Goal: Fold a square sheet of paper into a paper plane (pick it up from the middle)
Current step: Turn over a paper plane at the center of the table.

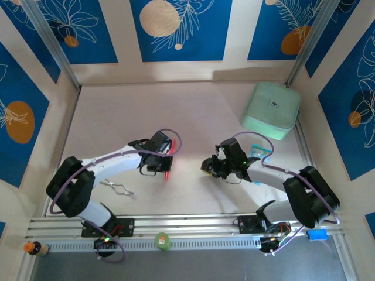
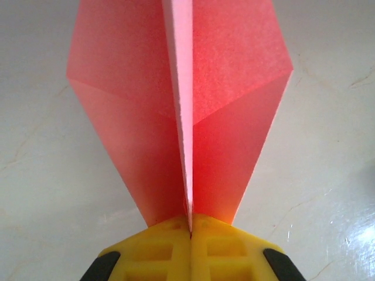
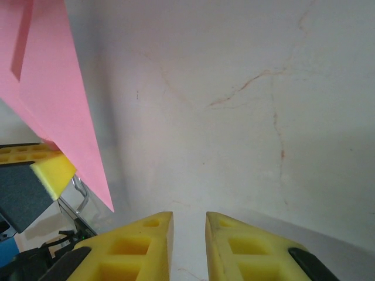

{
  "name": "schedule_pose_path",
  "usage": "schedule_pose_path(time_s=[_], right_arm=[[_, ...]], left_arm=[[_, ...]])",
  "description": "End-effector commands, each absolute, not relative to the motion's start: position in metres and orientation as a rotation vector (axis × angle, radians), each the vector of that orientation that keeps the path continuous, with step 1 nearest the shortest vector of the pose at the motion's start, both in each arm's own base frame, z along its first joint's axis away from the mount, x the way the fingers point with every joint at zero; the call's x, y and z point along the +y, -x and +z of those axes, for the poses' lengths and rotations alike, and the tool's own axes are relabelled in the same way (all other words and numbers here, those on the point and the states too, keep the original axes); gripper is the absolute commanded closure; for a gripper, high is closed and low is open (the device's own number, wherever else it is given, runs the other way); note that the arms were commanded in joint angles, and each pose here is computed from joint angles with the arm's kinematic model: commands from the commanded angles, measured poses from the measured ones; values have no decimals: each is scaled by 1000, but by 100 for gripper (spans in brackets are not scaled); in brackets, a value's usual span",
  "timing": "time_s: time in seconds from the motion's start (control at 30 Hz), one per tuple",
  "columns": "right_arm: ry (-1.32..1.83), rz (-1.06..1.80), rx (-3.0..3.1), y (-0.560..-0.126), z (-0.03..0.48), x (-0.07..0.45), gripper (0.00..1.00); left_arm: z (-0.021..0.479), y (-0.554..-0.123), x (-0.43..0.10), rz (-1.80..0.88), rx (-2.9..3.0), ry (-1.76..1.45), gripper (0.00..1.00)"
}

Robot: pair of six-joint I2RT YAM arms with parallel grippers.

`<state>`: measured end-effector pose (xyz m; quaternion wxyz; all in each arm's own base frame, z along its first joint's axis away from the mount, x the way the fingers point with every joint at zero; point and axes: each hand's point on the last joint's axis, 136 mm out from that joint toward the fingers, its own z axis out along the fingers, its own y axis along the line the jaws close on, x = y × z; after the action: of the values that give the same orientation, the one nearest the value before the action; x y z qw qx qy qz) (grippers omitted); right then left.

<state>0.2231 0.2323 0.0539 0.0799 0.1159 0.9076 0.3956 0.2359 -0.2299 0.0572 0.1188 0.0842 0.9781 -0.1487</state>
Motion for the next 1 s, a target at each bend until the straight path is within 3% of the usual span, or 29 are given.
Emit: schedule_pose_path(time_s=[0.0, 0.47, 0.97], right_arm=[[-298, 1218, 2695, -222, 63, 238, 79], [-285, 1242, 2705, -222, 60, 243, 79], [-282, 1252, 2726, -223, 54, 247, 78]], left_arm=[[53, -234, -226, -378, 2879, -271, 99], [35, -233, -233, -379, 2922, -254, 97], [35, -233, -237, -382, 2925, -270, 88]])
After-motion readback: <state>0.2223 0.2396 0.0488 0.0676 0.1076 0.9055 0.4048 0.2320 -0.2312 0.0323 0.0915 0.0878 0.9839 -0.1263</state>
